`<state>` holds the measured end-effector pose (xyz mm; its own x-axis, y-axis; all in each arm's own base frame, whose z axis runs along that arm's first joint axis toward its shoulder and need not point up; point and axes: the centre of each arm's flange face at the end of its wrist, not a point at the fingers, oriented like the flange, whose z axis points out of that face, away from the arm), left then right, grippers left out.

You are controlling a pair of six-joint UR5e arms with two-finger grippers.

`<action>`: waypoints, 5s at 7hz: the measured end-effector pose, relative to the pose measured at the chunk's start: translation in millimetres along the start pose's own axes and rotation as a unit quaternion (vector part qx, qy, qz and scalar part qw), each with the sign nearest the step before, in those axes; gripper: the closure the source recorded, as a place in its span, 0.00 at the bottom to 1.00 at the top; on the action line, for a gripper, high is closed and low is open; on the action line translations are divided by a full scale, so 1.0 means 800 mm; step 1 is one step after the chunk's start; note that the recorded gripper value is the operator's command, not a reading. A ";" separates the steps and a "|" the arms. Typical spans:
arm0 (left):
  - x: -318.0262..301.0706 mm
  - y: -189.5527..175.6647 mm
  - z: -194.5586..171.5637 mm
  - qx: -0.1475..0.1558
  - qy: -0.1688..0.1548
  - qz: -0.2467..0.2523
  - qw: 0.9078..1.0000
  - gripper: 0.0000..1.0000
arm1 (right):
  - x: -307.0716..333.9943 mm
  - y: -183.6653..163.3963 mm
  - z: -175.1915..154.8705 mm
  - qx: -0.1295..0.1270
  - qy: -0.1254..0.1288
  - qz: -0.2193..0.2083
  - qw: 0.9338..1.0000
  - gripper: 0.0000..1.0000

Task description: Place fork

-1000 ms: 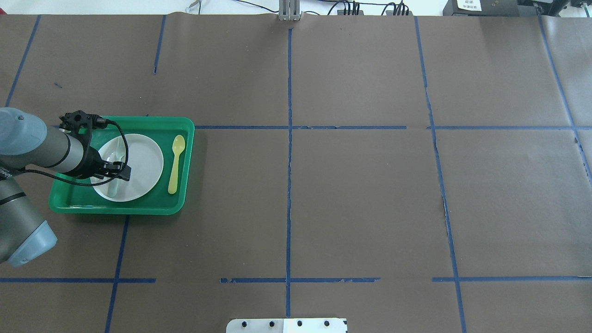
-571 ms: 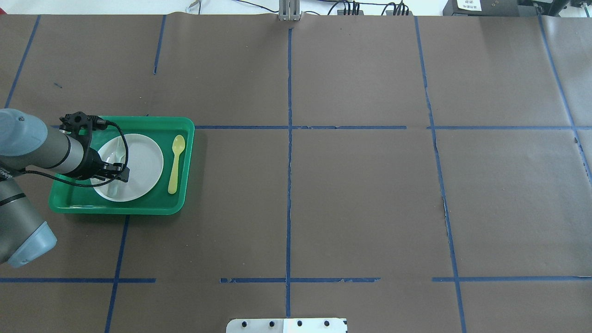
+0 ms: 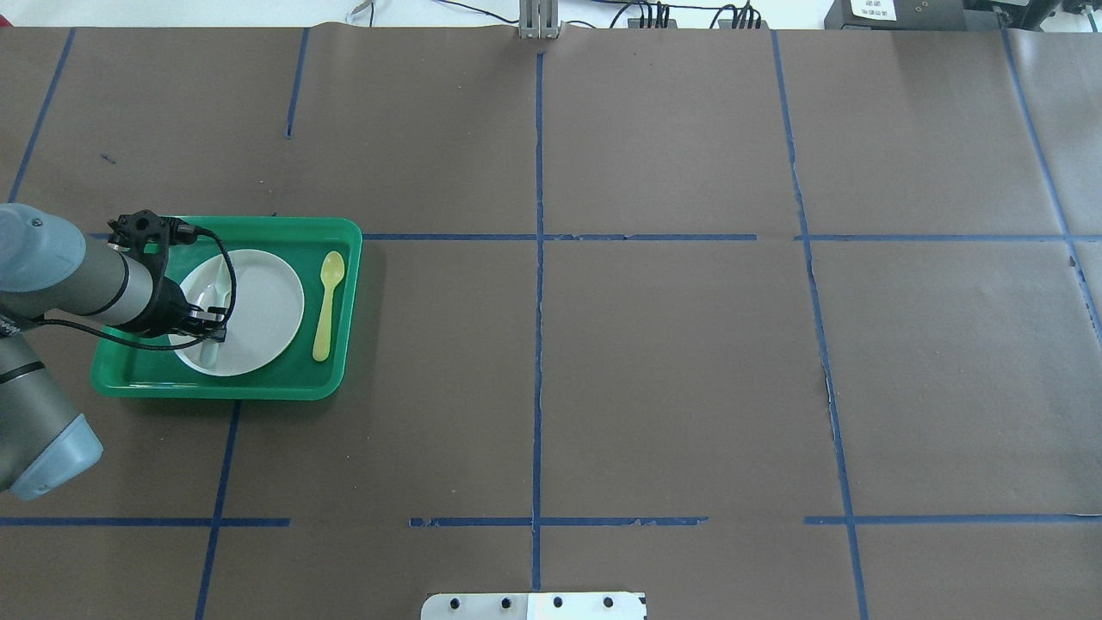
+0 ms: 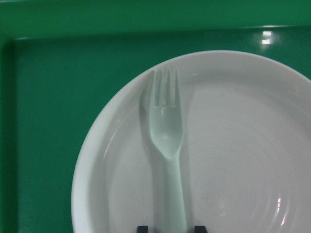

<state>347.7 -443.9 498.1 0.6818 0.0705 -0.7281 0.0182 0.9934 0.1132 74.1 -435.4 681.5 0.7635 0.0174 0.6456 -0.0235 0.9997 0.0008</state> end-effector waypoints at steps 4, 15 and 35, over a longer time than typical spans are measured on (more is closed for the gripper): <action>0.018 -0.004 -0.033 -0.016 0.026 -0.002 1.000 1.00 | 0.000 0.000 0.000 0.000 0.000 0.000 1.000 0.00; -0.134 -0.024 -0.028 -0.022 0.036 -0.023 0.999 0.37 | 0.000 0.000 0.000 0.000 0.000 0.000 1.000 0.00; -0.484 0.004 -0.277 -0.003 -0.014 0.037 0.999 0.00 | 0.000 0.000 0.000 0.000 0.000 0.000 1.000 0.00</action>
<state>-78.2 -448.0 630.7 0.7014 0.1405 -0.6988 -0.0365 0.9862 0.1617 74.2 -435.4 681.6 0.7637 0.0178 0.6453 -0.0235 0.9997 0.0002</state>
